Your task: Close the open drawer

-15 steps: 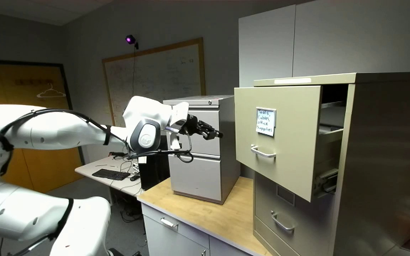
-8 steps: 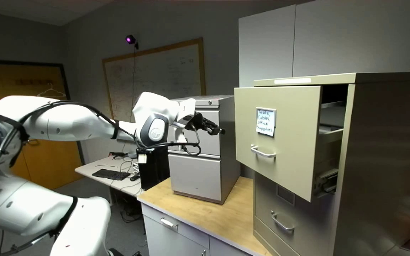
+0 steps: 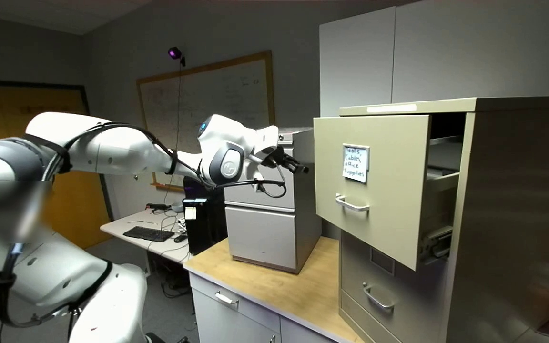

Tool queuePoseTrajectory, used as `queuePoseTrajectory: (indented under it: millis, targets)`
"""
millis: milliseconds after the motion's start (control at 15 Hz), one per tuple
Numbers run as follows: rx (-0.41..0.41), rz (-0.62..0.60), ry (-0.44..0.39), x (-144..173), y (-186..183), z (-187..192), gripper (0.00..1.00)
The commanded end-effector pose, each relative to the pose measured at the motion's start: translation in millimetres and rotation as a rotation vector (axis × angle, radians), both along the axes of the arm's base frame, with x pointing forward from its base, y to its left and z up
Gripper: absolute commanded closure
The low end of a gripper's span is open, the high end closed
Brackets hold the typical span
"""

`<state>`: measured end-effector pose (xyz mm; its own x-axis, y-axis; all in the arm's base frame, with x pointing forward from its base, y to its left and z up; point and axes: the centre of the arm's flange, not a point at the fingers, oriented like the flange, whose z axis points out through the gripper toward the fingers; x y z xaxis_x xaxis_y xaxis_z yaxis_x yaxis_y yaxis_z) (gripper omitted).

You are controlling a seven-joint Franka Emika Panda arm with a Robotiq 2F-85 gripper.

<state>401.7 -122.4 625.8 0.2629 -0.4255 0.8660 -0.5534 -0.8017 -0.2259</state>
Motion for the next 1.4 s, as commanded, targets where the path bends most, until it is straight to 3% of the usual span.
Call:
queuePoseTrajectory:
  millis: [0, 600, 1333]
  targets:
    - [-0.002, 0.034, 0.018, 33.9, 8.5, 17.2, 0.99]
    - [-0.012, 0.053, 0.059, 35.8, 35.2, 11.9, 0.99]
    - [0.133, -0.013, 0.158, -13.6, 44.6, -30.4, 0.98]
